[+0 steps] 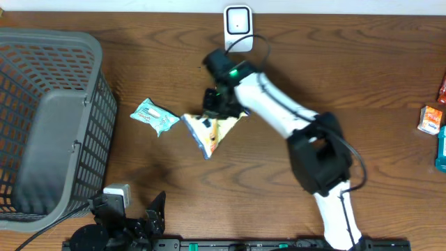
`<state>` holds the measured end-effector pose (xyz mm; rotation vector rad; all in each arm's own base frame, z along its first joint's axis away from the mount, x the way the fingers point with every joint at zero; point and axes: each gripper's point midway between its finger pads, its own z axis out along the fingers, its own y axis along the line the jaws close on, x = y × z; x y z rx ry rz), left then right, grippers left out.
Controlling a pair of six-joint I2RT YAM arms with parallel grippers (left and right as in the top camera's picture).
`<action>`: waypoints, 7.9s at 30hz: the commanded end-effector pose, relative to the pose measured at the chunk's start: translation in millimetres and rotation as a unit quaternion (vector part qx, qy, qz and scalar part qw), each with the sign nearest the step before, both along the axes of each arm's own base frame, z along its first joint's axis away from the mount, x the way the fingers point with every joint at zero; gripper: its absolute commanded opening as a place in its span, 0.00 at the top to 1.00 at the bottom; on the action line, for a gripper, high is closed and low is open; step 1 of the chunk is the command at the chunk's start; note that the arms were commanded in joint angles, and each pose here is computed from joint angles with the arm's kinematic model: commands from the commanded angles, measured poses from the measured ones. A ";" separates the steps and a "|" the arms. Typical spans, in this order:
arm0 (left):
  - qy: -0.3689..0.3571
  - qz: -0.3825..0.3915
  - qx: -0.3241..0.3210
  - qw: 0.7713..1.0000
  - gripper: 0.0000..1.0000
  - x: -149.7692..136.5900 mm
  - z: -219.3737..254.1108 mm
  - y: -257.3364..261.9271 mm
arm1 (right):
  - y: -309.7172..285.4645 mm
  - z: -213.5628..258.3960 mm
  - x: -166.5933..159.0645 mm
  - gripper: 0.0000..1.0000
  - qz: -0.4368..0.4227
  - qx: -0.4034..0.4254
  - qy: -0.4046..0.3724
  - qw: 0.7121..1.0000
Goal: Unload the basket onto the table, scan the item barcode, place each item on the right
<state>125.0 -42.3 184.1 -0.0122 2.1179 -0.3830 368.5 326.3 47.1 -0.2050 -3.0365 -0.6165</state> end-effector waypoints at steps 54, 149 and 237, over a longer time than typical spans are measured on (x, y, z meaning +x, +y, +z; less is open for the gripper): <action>-0.003 0.000 -0.001 1.000 0.02 -0.3 2.0 -0.2 | -69.0 -32.0 -77.5 0.03 -0.381 -0.137 0.154 0.901; -0.003 0.000 -0.001 1.000 0.02 -0.2 2.1 -0.3 | -121.5 -20.9 -56.3 0.01 0.435 -0.269 -0.132 0.849; -0.003 0.000 -0.001 1.000 0.02 -0.3 2.0 -0.2 | -39.1 85.2 -155.0 0.99 0.452 0.484 -0.194 0.724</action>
